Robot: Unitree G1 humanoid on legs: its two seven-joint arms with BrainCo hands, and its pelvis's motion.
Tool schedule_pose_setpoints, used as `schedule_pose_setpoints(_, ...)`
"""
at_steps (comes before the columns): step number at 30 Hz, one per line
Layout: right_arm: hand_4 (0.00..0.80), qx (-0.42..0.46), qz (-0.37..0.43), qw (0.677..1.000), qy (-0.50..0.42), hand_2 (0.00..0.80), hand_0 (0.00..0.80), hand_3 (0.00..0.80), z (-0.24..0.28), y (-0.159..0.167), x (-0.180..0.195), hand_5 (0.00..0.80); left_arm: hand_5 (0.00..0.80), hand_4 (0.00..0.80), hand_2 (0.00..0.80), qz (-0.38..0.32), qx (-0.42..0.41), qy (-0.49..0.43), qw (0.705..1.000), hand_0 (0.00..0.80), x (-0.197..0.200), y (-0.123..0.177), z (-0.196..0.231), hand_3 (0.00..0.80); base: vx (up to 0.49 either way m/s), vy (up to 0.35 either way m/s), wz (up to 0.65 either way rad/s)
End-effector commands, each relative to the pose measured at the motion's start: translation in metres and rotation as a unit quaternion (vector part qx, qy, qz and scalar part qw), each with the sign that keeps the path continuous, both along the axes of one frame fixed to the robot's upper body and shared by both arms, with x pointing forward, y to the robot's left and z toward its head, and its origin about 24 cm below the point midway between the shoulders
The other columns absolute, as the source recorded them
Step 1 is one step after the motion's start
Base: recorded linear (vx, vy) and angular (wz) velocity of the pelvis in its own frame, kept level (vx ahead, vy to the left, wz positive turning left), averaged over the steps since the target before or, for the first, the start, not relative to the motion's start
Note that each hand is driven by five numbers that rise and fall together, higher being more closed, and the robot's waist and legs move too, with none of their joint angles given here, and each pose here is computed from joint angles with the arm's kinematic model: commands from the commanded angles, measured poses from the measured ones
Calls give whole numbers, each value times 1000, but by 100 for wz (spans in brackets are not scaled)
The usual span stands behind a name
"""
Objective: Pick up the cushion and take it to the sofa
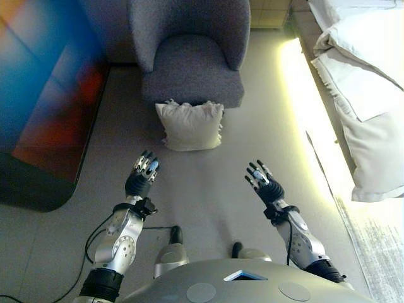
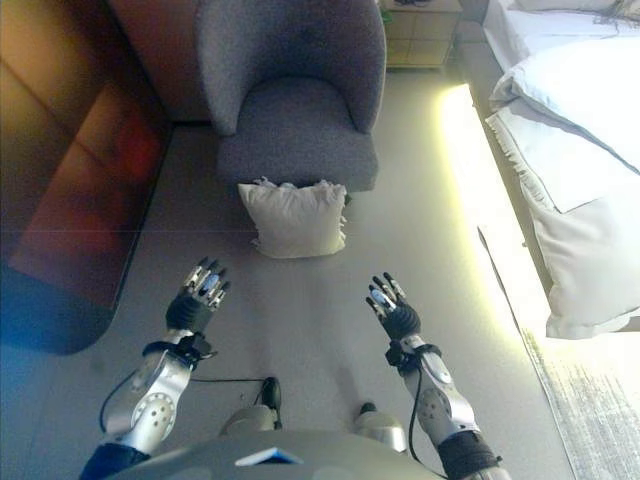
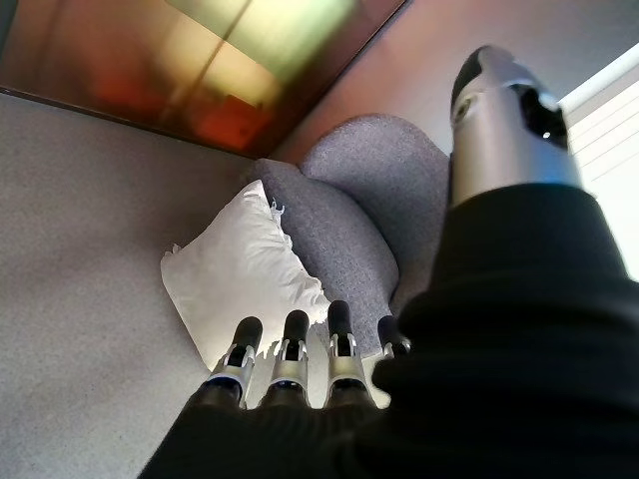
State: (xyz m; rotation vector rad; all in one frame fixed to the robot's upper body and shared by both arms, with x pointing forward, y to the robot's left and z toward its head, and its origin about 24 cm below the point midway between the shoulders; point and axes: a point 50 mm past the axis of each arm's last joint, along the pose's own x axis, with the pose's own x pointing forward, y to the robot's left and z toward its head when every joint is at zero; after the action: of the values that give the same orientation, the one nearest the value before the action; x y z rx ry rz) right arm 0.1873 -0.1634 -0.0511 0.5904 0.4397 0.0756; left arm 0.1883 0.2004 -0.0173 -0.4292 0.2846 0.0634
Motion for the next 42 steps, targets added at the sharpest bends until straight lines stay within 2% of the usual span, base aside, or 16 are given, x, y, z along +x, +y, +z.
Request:
schedule_pose_setpoints(1,0,34,-16,997,-70,0,0,0,26,4,19,0,0,0,0,-27,22,-82,996,0,23,-3,30,0,0,0,0)
schedule_pose_setpoints(7,0,35,-13,997,-68,0,0,0,25,6,20,0,0,0,0,-23,6,-84,996,0,24,-5,29,0,0,0,0)
schedule_pose_setpoints(15,0,33,-16,997,-66,0,0,0,24,6,17,0,0,0,0,-9,37,-85,996,0,23,-1,29,0,9,7,0)
schedule_pose_setpoints(21,0,30,-7,998,-53,0,0,0,19,7,10,0,0,0,0,0,30,-75,997,0,14,1,24,0,57,47,-1)
schedule_pose_setpoints(28,0,23,-5,999,-48,0,0,0,18,5,6,0,0,0,0,26,23,-63,997,0,8,11,20,0,58,86,-6)
schedule_pose_setpoints(33,0,15,-1,1000,-22,0,0,0,11,2,1,0,0,0,0,68,12,-78,995,0,10,24,24,0,36,127,-13)
schedule_pose_setpoints(37,0,13,0,999,-33,0,0,0,11,2,9,0,0,0,0,83,19,-86,993,0,16,28,28,0,-20,112,-10)
schedule_pose_setpoints(42,0,28,-26,998,-54,0,0,0,17,7,16,0,0,0,0,68,43,-69,994,0,18,30,24,0,9,165,21)
